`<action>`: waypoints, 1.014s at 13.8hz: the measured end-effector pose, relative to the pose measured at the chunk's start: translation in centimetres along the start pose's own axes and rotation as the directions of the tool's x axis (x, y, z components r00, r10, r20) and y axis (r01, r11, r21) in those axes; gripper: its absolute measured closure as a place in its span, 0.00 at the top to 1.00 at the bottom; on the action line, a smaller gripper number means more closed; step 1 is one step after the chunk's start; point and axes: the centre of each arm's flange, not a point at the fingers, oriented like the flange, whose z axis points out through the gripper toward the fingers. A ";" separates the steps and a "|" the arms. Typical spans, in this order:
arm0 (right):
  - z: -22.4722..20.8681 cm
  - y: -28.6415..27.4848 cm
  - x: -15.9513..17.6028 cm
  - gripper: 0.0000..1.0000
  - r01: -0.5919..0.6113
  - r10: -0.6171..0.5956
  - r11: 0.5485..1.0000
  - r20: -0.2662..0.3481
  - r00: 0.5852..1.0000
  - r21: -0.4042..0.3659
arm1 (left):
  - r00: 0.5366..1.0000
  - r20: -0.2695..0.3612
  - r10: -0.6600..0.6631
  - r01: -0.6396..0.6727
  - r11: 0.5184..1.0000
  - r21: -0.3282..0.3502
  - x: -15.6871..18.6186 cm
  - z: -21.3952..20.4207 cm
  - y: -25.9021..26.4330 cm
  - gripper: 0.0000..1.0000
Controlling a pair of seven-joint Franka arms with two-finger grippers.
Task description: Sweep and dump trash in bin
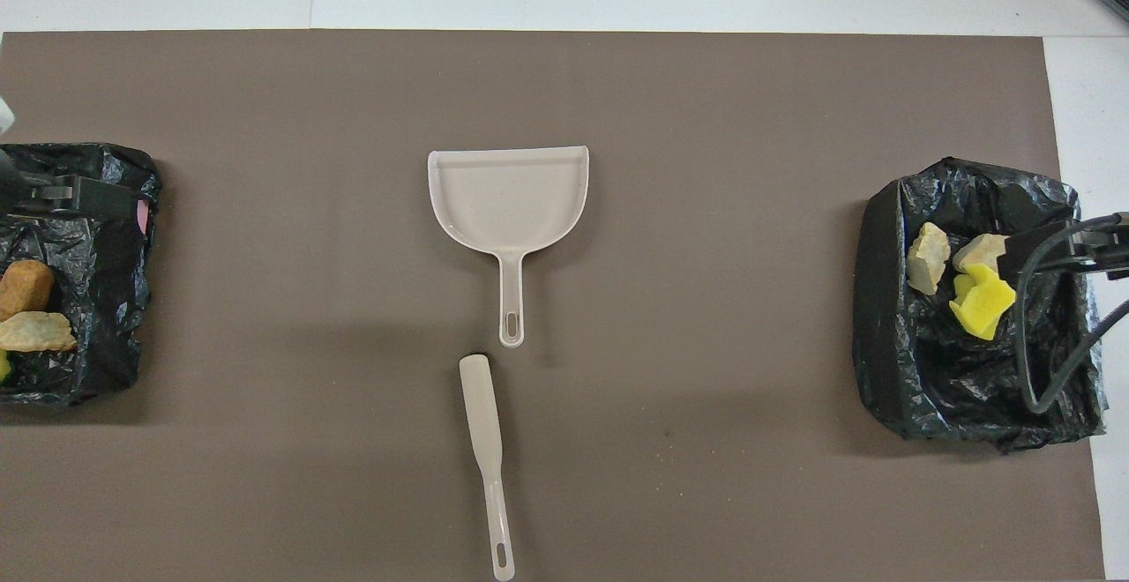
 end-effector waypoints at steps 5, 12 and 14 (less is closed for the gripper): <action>0.0 0.0 0.0 1.00 0.000 0.000 1.000 0.000 1.000 0.000 | 1.000 -0.026 -0.001 0.001 1.000 -0.015 -2.0 -6.4 0.4 1.00; 0.0 0.0 0.0 1.00 0.000 0.000 1.000 0.000 1.000 0.000 | 0.999 -0.032 -0.003 0.002 1.000 -0.025 -2.5 -7.1 0.6 1.00; 0.0 0.0 0.0 1.00 0.000 0.000 1.000 0.000 1.000 0.000 | 0.999 -0.032 -0.003 0.002 1.000 -0.026 -2.5 -7.1 0.6 1.00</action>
